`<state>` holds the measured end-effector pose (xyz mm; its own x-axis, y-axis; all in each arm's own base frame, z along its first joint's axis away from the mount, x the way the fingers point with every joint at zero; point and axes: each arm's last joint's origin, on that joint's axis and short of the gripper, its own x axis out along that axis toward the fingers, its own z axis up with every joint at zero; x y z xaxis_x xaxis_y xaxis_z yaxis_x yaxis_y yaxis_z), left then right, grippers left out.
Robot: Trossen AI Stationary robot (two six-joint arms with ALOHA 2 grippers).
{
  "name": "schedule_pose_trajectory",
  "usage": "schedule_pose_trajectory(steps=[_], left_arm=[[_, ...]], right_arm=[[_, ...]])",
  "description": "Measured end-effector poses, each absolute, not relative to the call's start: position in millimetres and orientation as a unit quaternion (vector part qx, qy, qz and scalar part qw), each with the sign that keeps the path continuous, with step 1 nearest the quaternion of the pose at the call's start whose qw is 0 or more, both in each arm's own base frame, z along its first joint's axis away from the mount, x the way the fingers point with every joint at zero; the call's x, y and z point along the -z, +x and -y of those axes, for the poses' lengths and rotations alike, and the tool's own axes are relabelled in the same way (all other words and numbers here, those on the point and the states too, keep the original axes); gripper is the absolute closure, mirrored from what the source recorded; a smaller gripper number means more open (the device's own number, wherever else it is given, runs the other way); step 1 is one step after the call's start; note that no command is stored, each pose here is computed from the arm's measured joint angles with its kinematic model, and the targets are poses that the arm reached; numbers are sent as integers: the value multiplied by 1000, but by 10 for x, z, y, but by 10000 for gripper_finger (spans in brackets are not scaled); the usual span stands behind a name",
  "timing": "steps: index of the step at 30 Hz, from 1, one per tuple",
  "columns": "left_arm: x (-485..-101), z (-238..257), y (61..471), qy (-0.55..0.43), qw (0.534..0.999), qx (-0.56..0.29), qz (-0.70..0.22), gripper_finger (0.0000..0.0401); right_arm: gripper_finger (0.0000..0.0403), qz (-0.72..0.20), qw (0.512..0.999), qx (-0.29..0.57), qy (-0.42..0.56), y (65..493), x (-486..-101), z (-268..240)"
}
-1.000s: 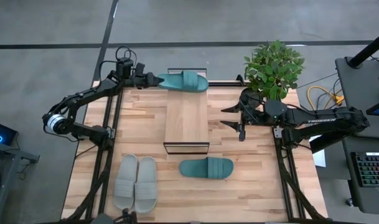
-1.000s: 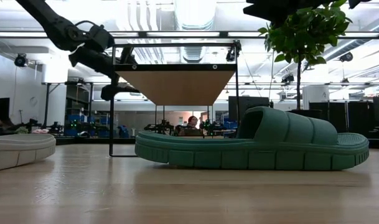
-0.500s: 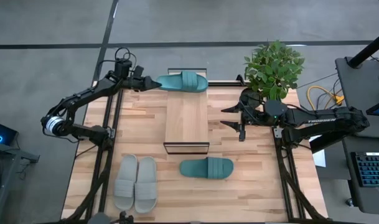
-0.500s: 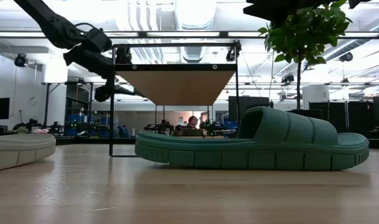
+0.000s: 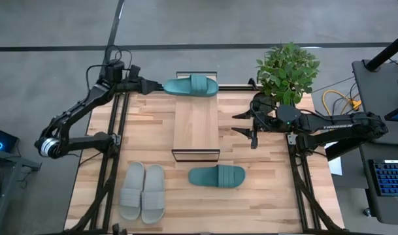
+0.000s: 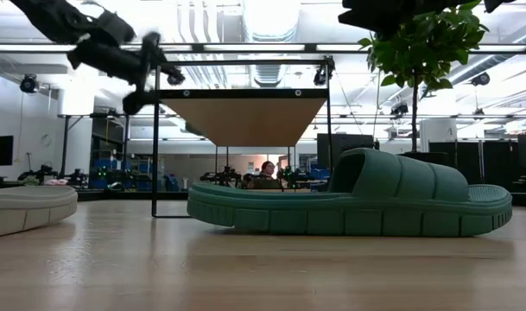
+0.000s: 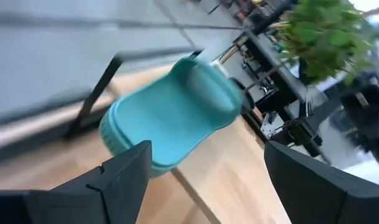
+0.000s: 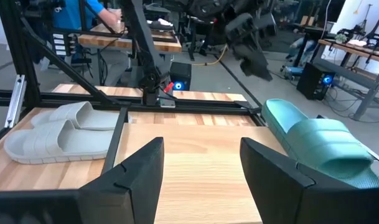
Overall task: Pick and place slides into the shelf
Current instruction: Put the top green slide on the shelf
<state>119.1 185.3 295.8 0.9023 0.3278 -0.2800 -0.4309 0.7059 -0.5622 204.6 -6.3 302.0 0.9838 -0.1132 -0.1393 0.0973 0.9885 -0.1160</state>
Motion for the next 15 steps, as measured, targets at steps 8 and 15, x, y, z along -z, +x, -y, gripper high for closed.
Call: schedule_pose_trajectory(steps=[8,15], left_arm=[[-3237,-1509,1104,-65,981,-167,-72,106],[-3367,-1299,1124,153,978,-122,-67,106]], right_arm=[[199,-74,993,51,-75,2047,-3021,63],[199,-74,993,51,-81,2050,-3020,64]])
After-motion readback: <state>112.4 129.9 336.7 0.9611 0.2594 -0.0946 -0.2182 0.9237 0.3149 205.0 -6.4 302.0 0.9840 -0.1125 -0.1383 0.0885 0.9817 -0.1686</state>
